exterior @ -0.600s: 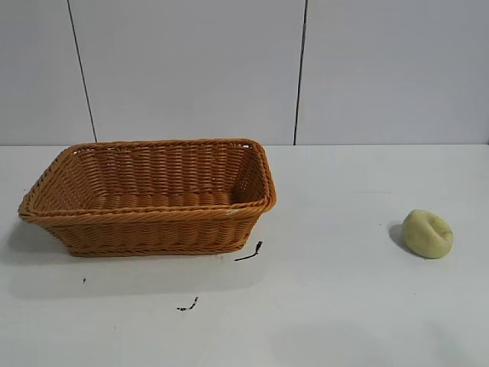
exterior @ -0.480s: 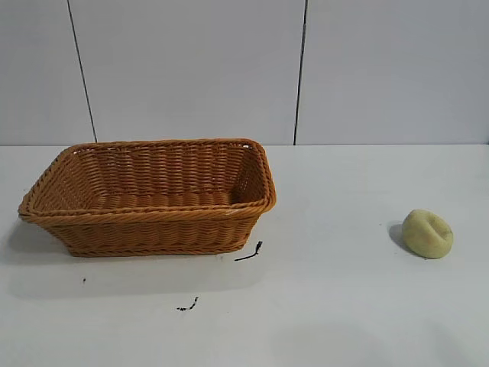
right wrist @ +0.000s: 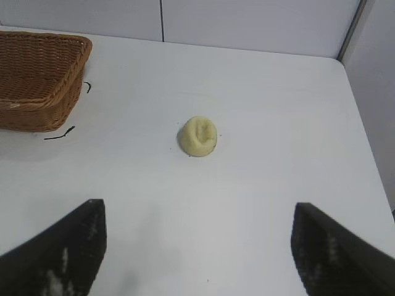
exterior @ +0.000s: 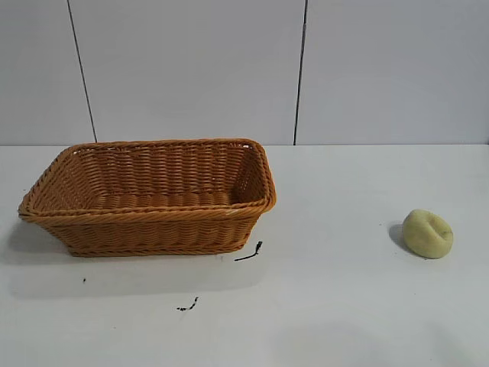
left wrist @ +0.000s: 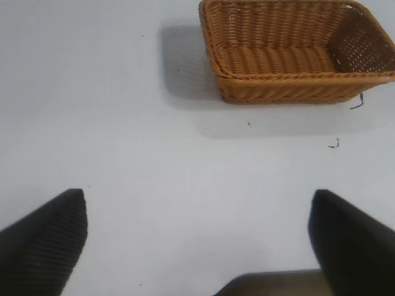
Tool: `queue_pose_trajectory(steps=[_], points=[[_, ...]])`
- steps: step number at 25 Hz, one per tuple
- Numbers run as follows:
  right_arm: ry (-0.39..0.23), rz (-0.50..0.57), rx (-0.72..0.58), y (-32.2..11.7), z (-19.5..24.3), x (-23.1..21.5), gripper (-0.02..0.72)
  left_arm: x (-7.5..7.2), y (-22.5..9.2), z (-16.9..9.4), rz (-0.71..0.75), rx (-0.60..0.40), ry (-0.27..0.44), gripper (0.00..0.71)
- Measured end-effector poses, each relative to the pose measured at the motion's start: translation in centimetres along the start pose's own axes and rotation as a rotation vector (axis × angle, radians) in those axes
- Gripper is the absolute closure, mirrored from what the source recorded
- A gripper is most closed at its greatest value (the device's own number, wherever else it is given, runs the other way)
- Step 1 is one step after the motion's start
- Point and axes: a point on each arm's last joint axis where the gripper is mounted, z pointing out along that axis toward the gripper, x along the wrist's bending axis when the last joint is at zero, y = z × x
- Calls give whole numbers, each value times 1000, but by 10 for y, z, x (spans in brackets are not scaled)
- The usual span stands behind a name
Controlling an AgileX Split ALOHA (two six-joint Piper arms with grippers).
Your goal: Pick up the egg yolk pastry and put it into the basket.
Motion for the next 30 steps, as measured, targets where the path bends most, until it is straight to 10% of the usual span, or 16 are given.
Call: queue_pose_trajectory(steps=[16, 30], points=[[12, 9, 612, 104, 149, -7, 15, 0, 0, 0, 0, 0, 0, 15], [24, 8, 852, 122, 321, -7, 15, 0, 0, 0, 0, 0, 0, 15]])
